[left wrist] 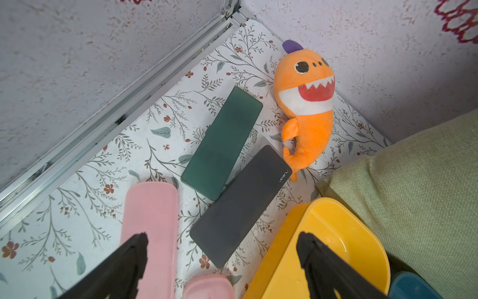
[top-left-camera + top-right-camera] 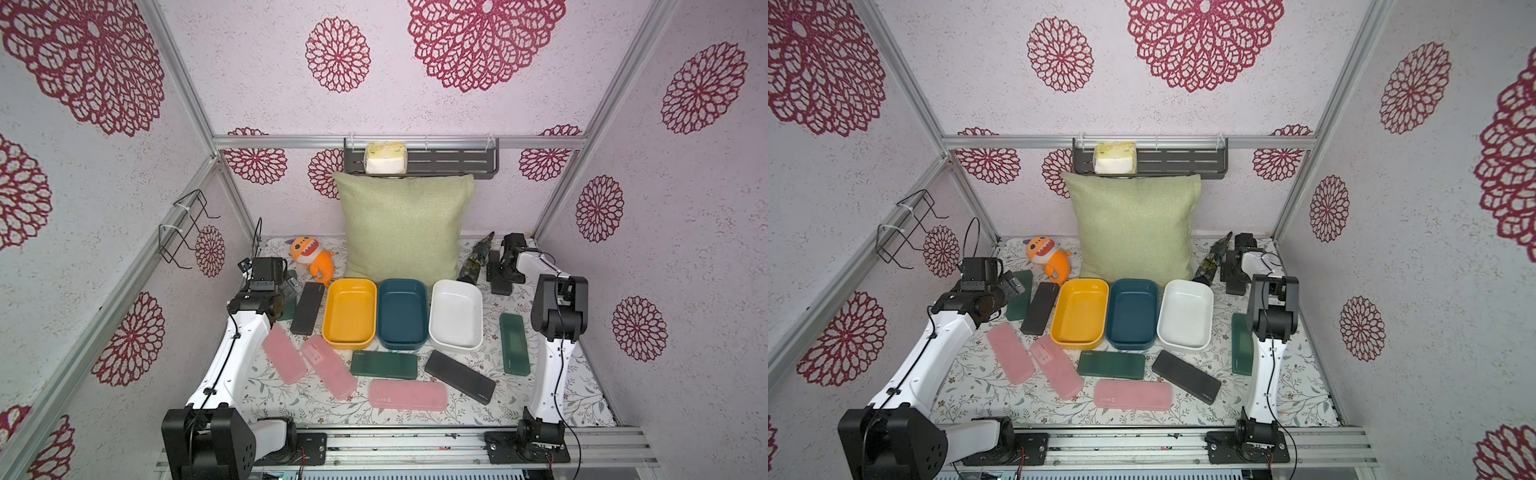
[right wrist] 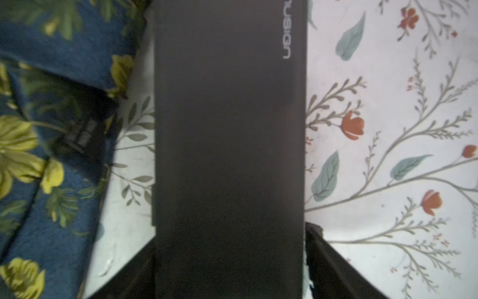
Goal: Place the pencil cases by color into the storage box
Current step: Pick up the pencil case from the center of the board.
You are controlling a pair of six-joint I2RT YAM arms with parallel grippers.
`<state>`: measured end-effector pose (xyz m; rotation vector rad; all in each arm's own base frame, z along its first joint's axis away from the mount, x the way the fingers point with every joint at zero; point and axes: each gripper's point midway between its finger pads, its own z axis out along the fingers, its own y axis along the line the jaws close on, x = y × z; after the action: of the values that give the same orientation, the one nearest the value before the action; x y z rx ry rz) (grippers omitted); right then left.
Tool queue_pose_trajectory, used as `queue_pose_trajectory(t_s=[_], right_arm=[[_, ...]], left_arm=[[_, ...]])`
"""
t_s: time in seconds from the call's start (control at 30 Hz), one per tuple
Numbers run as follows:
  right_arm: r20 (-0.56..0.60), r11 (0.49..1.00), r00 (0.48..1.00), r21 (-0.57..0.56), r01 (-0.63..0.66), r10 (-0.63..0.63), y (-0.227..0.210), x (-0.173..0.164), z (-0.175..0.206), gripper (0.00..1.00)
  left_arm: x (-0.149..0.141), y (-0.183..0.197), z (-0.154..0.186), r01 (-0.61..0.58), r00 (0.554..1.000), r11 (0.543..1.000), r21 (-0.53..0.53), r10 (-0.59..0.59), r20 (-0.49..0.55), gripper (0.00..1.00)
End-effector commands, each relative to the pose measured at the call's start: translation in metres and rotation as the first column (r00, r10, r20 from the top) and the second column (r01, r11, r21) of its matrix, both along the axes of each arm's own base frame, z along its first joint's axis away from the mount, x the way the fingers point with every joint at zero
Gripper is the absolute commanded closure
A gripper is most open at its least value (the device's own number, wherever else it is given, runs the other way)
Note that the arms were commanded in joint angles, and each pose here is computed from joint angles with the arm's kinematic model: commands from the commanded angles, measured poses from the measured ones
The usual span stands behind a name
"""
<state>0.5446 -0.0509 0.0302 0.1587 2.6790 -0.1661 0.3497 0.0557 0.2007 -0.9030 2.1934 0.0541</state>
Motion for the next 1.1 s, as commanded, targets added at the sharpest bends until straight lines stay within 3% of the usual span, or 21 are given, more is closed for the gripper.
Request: queue_pose_trajectory(t_s=[0.0,0.13,0.27,0.4,0.83,1.07], right_arm=[[-0.037,1.000,0.999,-0.015,-0.005,0.004,-0.004,-0.012,-0.002,0.28],[-0.042,1.000,0.999,-0.026,-0.004,0.003,-0.006,-0.017,0.000,0.44],[-0.034,0.999,0.999,-0.045,0.012,-0.014,-0.011,-0.024,0.006,0.79],[0.007,0.998,0.999,-0.055,0.033,-0.033,-0.015,-0.029,0.022,0.99],[0.220,0.998,0.973,0.026,0.060,-0.064,0.002,-0.058,0.117,1.00],[0.255,0.996,0.965,0.072,0.046,-0.063,0.049,-0.103,0.130,1.00]], left_arm=[[-0.001,0.001,-0.002,-0.001,1.000,1.000,0.010,0.001,-0.008,0.03],[-0.001,0.000,-0.003,0.001,1.000,1.000,0.004,-0.001,-0.010,0.03],[-0.001,-0.001,-0.002,0.005,1.000,1.000,-0.006,-0.005,-0.003,0.03],[-0.002,-0.005,0.000,0.020,1.000,1.000,-0.017,-0.020,0.012,0.02],[-0.007,-0.008,0.013,0.040,0.996,0.999,-0.020,-0.038,0.078,0.03],[-0.005,-0.015,0.009,0.062,0.995,0.997,-0.055,-0.058,0.076,0.02]])
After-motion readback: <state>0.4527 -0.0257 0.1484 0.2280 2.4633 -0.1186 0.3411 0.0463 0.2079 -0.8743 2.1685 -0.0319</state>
